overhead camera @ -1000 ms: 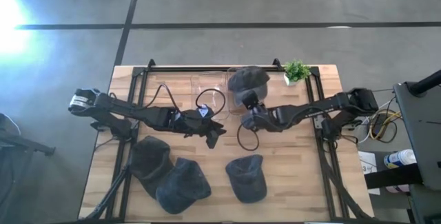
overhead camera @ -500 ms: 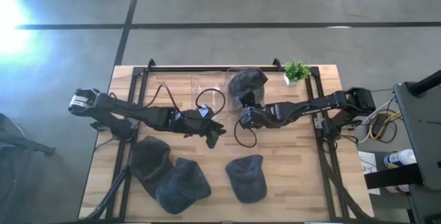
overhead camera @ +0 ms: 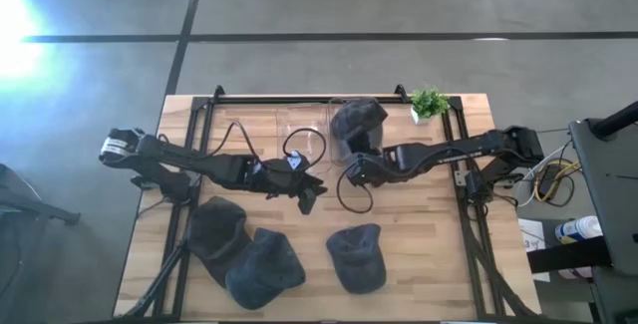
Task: Pick & Place hat
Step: Put the right black cap into the right transparent bin, then put the right blue cap into the left transparent bin
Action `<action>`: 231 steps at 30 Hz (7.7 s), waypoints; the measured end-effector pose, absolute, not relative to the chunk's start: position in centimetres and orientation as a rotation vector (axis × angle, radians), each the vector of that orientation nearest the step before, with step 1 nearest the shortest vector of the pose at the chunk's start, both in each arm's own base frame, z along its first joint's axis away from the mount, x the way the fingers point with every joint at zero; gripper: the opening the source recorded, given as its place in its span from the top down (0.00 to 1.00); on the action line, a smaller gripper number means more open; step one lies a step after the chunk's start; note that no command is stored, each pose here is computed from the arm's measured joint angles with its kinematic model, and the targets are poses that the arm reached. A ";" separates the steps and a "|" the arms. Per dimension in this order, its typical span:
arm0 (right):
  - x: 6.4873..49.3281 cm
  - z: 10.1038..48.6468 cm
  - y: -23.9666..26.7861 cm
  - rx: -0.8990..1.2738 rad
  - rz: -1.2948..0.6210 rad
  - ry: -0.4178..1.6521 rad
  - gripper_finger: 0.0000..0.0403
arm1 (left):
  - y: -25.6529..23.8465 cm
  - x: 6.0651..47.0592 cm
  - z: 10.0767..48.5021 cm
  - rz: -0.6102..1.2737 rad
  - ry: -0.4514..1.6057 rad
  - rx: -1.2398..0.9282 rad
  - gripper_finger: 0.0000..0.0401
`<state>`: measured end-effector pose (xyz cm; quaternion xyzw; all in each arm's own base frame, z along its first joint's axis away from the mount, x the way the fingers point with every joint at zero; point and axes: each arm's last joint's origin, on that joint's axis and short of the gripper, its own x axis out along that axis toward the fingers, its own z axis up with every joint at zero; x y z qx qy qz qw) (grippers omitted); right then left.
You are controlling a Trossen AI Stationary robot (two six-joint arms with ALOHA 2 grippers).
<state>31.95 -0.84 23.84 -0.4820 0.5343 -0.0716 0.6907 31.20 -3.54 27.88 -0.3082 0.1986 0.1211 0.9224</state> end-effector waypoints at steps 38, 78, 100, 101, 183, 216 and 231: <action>26.1 32.0 5.1 0.187 -0.119 1.211 0.44 | -8.3 28.6 25.8 0.034 0.792 -0.560 0.65; 25.1 23.0 25.4 1.266 -0.432 1.221 0.44 | -18.6 20.2 22.2 -0.187 1.263 -0.141 0.65; 26.1 15.4 30.8 1.432 -0.615 0.742 0.44 | -16.8 26.9 26.7 -0.032 0.675 0.294 0.65; 26.2 15.5 30.9 1.434 -0.613 0.724 0.44 | -16.4 27.7 26.7 -0.021 0.651 0.302 0.65; 23.1 21.6 33.3 -0.845 -0.051 1.289 0.97 | -13.3 37.3 23.5 0.215 0.991 0.157 0.65; 27.3 13.5 37.2 -1.112 -0.037 1.256 0.97 | -14.3 41.1 16.9 -0.309 0.675 -0.398 0.65; 30.7 13.0 34.1 -1.077 -0.180 1.260 0.97 | -18.2 40.7 16.7 -0.380 0.737 -0.420 0.65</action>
